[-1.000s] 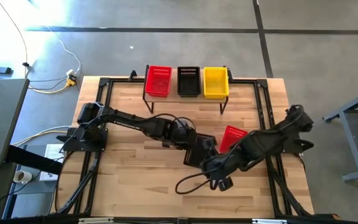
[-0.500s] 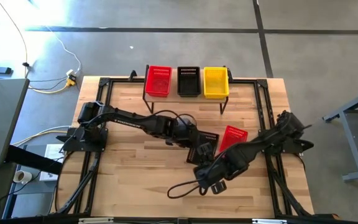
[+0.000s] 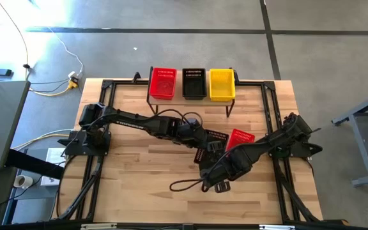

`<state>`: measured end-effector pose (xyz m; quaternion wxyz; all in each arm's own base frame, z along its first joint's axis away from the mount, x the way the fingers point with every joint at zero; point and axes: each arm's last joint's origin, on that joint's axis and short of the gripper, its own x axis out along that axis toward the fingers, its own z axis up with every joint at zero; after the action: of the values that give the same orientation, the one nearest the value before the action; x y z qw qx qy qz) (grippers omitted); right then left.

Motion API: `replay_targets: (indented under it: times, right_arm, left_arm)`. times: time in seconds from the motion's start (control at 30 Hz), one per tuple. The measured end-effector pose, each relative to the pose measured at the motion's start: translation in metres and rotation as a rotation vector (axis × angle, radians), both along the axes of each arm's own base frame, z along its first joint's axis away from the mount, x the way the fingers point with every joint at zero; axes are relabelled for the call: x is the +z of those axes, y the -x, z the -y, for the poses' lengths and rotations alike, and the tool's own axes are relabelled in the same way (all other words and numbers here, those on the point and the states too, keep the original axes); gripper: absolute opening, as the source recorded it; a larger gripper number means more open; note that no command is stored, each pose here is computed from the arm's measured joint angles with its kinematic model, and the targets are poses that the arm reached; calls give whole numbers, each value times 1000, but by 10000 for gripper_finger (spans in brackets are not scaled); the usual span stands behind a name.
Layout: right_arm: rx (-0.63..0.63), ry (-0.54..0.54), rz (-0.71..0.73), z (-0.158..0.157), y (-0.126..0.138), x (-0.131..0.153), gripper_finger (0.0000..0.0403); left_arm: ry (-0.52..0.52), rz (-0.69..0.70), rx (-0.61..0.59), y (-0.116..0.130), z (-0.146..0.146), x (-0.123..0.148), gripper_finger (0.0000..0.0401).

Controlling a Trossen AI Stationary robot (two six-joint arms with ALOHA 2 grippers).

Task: Stack baskets on shelf by color
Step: Stack the black bin on the top of the black bin on the shelf

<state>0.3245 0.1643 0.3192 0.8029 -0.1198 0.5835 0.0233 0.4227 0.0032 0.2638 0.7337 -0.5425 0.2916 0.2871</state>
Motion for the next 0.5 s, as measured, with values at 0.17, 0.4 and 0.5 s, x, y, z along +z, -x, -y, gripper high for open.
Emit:
replay_targets:
  times: [0.17, 0.4, 0.5]
  right_arm:
    - [-54, -48, -17, 1, 0, 0, 144]
    - [-120, -102, -46, 1, 1, -1, 144]
    - [-131, -123, -70, 0, 0, -6, 144]
  left_arm:
    - [-19, -6, -17, 1, -2, 1, 1]
    - [-17, 16, -64, 0, -5, 4, 1]
    - [-3, 108, -101, -4, -4, 15, 1]
